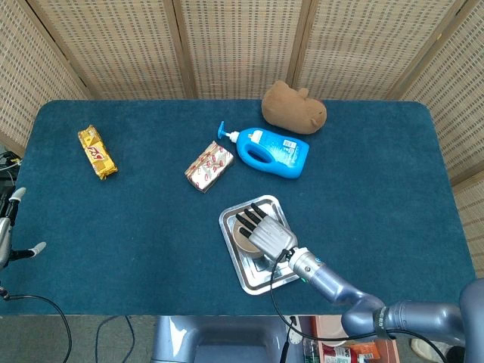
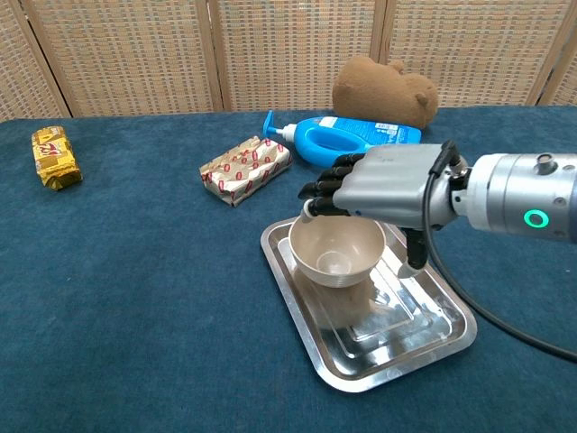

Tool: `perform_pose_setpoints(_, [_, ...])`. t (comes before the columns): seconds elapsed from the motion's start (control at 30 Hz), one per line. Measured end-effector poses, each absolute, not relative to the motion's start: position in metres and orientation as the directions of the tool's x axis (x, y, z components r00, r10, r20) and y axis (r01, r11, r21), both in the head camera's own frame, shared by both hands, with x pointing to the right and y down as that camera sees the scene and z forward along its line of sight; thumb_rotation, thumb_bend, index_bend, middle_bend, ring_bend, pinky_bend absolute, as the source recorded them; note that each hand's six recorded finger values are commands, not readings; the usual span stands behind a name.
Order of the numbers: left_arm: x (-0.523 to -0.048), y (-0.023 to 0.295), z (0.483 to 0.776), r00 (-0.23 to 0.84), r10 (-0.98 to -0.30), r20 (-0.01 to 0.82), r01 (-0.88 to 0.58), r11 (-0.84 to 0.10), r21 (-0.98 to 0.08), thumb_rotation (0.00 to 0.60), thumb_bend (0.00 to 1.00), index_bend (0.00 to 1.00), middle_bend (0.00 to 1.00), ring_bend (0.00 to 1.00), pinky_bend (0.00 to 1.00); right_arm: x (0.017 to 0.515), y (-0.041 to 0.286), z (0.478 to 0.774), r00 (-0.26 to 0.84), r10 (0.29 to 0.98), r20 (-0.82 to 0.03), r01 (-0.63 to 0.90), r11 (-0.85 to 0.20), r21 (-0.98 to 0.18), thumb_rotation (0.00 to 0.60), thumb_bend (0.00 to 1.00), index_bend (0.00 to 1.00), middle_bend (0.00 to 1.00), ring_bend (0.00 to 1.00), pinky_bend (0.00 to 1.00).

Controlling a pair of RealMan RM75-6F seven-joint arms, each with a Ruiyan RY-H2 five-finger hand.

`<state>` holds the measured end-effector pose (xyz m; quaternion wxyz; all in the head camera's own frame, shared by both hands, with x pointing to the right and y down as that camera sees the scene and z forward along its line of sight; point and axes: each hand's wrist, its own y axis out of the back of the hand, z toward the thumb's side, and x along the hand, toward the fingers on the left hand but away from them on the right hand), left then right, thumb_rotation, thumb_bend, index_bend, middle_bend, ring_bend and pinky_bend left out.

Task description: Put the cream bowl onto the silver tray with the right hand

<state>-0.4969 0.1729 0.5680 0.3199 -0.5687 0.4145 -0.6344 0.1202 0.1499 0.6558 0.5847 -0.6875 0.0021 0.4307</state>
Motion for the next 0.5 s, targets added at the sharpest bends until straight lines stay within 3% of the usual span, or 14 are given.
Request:
perform_pose_setpoints(0.07, [-0.497, 0.173, 0.568, -0.146, -0.877, 0.458, -0.066, -0.453, -0.889, 0.600, 0.00, 0.00, 0.00, 0.00, 0.00, 0.130, 0.147, 0.645, 0.619, 0.528, -0.581, -0.496, -0.311, -0.811, 0.600, 0.12, 0.09, 0.00, 0.00, 0.00])
perform_pose_setpoints(0.2, [-0.494, 0.175, 0.566, -0.132, -0.881, 0.455, -0.070, -0.450, -0.890, 0.600, 0.00, 0.00, 0.00, 0.00, 0.00, 0.161, 0.137, 0.623, 0.584, 0.603, -0.543, -0.468, -0.297, -0.832, 0.600, 0.00, 0.04, 0.00, 0.00, 0.00])
perform_pose_setpoints(0.5, [-0.486, 0.182, 0.559, -0.081, -0.890, 0.450, -0.098, -0.442, -0.892, 0.600, 0.00, 0.00, 0.00, 0.00, 0.00, 0.249, 0.126, 0.596, 0.447, 0.771, -0.453, -0.265, -0.369, -0.891, 0.600, 0.00, 0.00, 0.00, 0.00, 0.00])
